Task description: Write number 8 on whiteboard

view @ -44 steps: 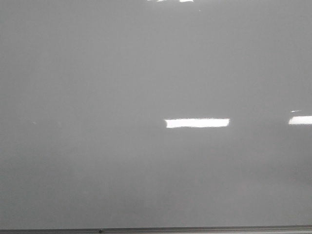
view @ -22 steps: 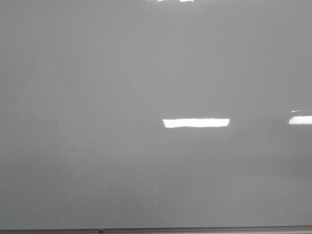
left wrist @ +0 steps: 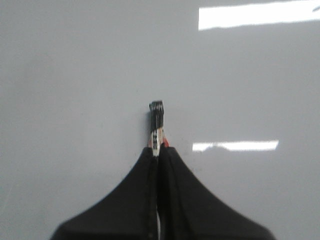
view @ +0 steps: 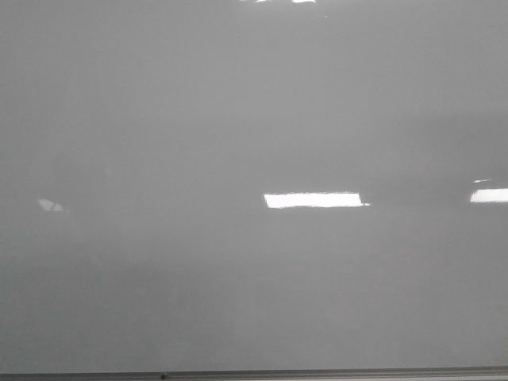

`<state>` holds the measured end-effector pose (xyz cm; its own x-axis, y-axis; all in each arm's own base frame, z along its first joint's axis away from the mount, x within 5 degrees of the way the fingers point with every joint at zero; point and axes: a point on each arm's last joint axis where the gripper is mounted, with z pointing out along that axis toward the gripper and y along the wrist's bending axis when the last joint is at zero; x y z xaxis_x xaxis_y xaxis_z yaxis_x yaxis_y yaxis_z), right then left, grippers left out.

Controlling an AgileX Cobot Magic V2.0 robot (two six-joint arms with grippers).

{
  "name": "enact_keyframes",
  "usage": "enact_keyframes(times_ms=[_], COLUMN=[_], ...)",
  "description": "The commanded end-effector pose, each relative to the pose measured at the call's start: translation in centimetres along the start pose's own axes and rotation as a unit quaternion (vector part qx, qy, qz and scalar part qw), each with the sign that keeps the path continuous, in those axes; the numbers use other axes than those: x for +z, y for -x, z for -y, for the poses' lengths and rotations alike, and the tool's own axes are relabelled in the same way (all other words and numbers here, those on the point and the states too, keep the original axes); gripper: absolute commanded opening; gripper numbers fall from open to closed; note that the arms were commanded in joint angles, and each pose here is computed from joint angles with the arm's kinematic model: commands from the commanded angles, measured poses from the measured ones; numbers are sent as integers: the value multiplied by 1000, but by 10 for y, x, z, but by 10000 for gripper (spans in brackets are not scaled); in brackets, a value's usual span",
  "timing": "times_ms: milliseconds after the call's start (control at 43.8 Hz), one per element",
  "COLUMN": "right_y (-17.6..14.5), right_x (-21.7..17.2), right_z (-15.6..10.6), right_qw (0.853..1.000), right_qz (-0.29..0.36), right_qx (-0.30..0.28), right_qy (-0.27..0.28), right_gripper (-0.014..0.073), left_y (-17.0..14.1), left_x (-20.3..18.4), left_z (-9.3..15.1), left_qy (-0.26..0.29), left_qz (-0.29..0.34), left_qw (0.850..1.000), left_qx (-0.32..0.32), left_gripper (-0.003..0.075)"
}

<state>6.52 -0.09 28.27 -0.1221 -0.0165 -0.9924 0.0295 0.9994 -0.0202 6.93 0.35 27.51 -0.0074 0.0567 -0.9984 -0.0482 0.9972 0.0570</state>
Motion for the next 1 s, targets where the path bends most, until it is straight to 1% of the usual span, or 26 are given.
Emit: enact_keyframes(times_ms=[0, 183, 228, 297, 365, 388, 411, 457, 502, 548, 593, 639, 662, 753, 822, 982], right_y=[24, 23, 22, 22, 22, 22, 22, 22, 22, 22, 22, 22, 22, 22, 22, 22], right_x=[13, 25, 26, 26, 26, 26, 26, 26, 26, 26, 26, 26, 26, 26, 26, 26], right_z=[2, 2, 2, 2, 2, 2, 2, 2, 2, 2, 2, 2, 2, 2, 2, 2], right_qw=[1000, 1000, 1000, 1000, 1000, 1000, 1000, 1000, 1000, 1000, 1000, 1000, 1000, 1000, 1000, 1000], right_qz=[16, -13, -14, -16, -15, -15, -15, -15, -15, -15, -15, -15, -15, -15, -15, -15], right_qx=[6, 12, 12, 12, 12, 12, 12, 12, 12, 12, 12, 12, 12, 12, 12, 12], right_qy=[-2, 0, 0, 0, 0, 0, 0, 0, 0, 0, 0, 0, 0, 0, 0, 0], right_gripper=[-70, -70, -66, -22, 76, 118, 179, 274, 365, 442, 494, 523, 529, 525, 525, 525], left_y=[17, 17, 17, 16, 16, 16, 16, 17, 18, 19, 20, 21, 21, 19, 17, 15], left_x=[15, 31, 32, 33, 33, 33, 33, 33, 33, 33, 33, 33, 33, 37, 45, 84], left_z=[-1, 0, 0, 0, 0, 0, 0, 0, 0, 0, 0, 0, 0, 0, 1, 1], left_qy=[-2, -6, -6, -6, -6, -6, -6, -6, -6, -6, -6, -6, -6, -7, -7, -10], left_qz=[-8, -26, -29, -31, -31, -31, -31, -29, -22, -15, -7, -2, -2, -13, -34, -132], left_qw=[1000, 1000, 1000, 999, 999, 999, 999, 1000, 1000, 1000, 1000, 1000, 1000, 1000, 999, 991], left_qx=[13, 12, 9, 8, 8, 8, 8, 8, 8, 8, 6, -11, -20, -21, -21, -20], left_gripper=[-21, -17, 8, 97, 258, 294, 365, 459, 528, 572, 580, 575, 574, 574, 573, 573])
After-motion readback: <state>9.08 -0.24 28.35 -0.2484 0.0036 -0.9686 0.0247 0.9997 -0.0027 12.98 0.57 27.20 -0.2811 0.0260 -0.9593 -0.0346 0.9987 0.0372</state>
